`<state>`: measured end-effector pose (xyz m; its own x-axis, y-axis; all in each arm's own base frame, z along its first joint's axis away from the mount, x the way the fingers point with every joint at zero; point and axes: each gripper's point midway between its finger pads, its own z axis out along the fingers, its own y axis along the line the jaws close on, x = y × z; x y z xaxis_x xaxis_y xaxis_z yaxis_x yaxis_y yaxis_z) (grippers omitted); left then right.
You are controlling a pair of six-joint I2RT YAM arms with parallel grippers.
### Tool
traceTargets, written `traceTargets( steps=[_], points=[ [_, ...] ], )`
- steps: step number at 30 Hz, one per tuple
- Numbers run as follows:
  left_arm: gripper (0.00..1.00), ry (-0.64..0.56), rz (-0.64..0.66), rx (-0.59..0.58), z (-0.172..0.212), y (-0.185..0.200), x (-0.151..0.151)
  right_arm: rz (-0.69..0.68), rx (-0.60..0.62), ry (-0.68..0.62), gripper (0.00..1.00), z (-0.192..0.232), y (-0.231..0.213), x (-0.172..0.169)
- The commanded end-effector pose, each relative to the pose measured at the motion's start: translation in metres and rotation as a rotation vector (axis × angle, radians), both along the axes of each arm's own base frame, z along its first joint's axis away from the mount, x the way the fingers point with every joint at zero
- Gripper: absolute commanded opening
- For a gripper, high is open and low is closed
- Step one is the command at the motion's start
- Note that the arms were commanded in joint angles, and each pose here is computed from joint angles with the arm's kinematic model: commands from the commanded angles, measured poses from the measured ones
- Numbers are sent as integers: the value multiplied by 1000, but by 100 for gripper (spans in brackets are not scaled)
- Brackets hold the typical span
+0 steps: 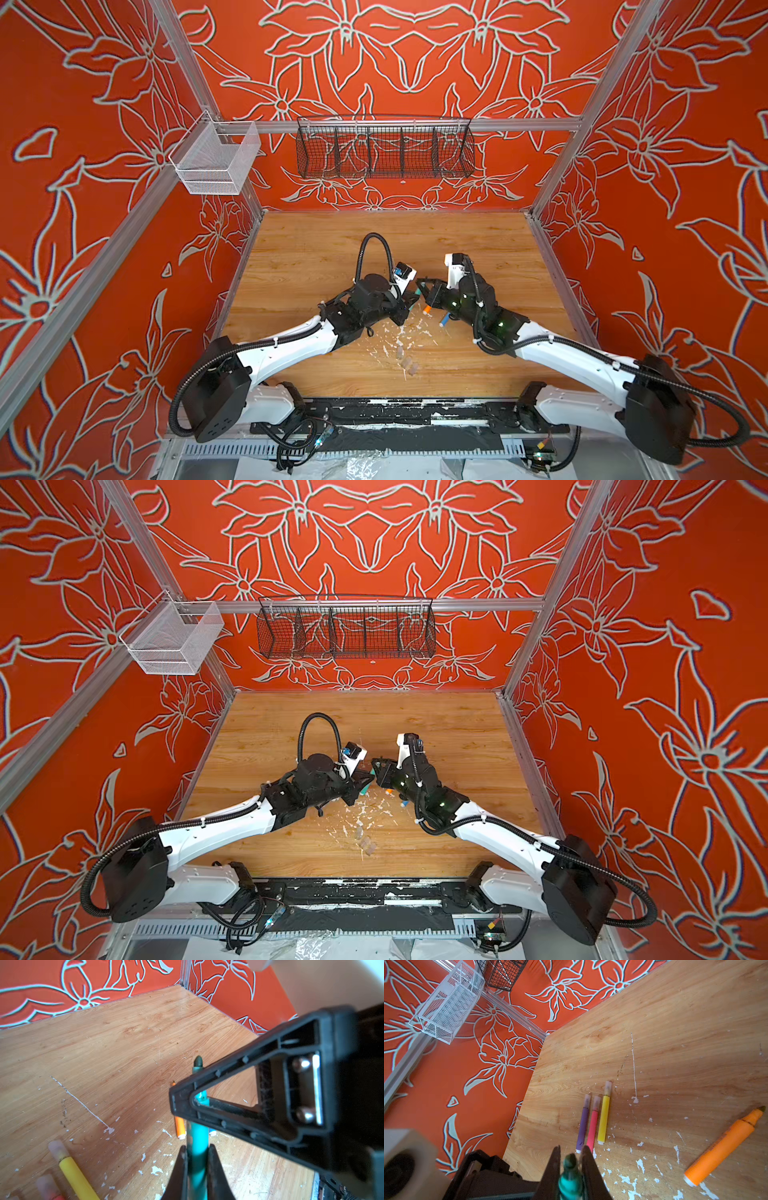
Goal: Insert the pens into the pen caps
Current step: 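Raise the green marker upright with the left gripper while the right gripper approaches it, then hold the green marker up with the left gripper while the right gripper lowers over caps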
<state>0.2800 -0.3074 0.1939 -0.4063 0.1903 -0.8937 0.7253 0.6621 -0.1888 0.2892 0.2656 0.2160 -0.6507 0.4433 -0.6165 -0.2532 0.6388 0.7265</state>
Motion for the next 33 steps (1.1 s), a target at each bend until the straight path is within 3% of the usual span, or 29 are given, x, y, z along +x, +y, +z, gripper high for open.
traceTargets(
  steps=[1, 9, 18, 20, 27, 29, 33],
  points=[
    [21, -57, -28, -40, 18, -5, -3, 24, 58, -13, 2, 16, 7, -3],
    [38, -41, -33, -24, 12, -9, -1, 26, 95, -24, 0, 23, 2, -10],
    [40, -23, -52, -11, 7, -13, -1, 34, 122, -39, 0, 28, 0, -15],
    [35, -24, -51, -12, 8, -13, -1, 40, 126, -38, 0, 29, 2, -15],
    [0, -30, -40, -15, 10, -12, 0, 33, 123, -43, 0, 29, -1, -16],
    [0, -27, -30, -16, 10, -11, 2, 30, 115, -46, 7, 28, -2, -16],
    [0, -19, 18, -14, 8, -6, 9, 17, 95, -73, 31, 33, -9, -18]
  ],
)
